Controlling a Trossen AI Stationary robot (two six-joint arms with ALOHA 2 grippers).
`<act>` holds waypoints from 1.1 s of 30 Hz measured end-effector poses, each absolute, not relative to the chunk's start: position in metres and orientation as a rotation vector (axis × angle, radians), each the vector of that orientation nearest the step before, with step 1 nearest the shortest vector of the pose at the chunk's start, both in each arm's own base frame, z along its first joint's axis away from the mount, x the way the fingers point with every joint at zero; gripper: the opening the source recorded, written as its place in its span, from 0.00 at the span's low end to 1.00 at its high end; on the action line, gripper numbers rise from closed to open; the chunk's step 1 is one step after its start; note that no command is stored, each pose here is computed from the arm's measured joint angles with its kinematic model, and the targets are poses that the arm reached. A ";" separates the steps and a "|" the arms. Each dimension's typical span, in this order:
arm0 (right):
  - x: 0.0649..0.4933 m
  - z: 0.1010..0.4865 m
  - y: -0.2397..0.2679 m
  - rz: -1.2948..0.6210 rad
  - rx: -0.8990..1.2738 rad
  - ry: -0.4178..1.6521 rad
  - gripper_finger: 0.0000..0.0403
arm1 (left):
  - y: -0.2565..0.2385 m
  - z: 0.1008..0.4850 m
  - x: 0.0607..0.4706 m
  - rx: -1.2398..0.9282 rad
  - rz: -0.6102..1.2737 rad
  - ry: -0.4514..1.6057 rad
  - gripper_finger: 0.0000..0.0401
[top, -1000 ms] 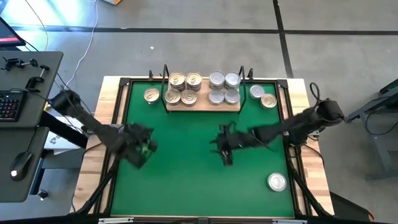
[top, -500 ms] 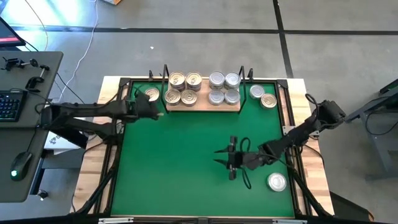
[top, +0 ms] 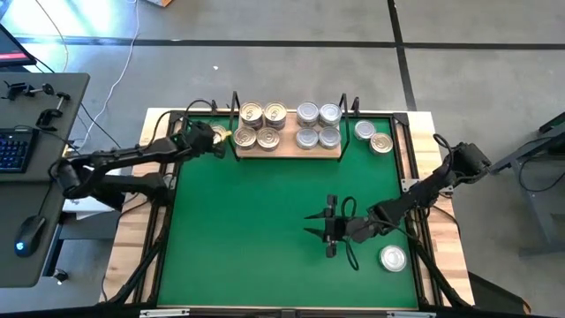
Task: Stack canned seafood by type on shelf
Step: Stack the blue pink tuna can on top of the other blue pink tuna can on the shelf
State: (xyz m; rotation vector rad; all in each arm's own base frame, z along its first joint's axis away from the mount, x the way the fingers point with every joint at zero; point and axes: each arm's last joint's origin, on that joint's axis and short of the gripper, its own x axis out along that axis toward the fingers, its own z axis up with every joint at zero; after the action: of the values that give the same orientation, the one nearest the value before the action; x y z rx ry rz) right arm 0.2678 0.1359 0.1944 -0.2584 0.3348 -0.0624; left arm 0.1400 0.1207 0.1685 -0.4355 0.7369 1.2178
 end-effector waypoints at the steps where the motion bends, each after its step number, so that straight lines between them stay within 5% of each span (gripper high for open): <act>1: 0.268 0.195 0.136 -0.063 -0.257 0.333 0.34 | 0.123 0.167 0.138 -0.443 1.213 0.738 0.00; 15: 0.268 0.195 0.136 -0.063 -0.251 0.324 0.34 | 0.147 0.138 0.132 -0.545 1.120 0.768 0.00; 33: 0.268 0.196 0.136 -0.065 -0.242 0.322 0.34 | 0.081 0.154 0.121 -0.873 0.786 0.969 0.00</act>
State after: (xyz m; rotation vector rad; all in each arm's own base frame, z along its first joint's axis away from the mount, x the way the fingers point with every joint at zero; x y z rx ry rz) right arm 0.2683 0.1363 0.1955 -0.2419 0.3225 -0.0647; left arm 0.1205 0.0814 0.1535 -0.8730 0.9692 0.7862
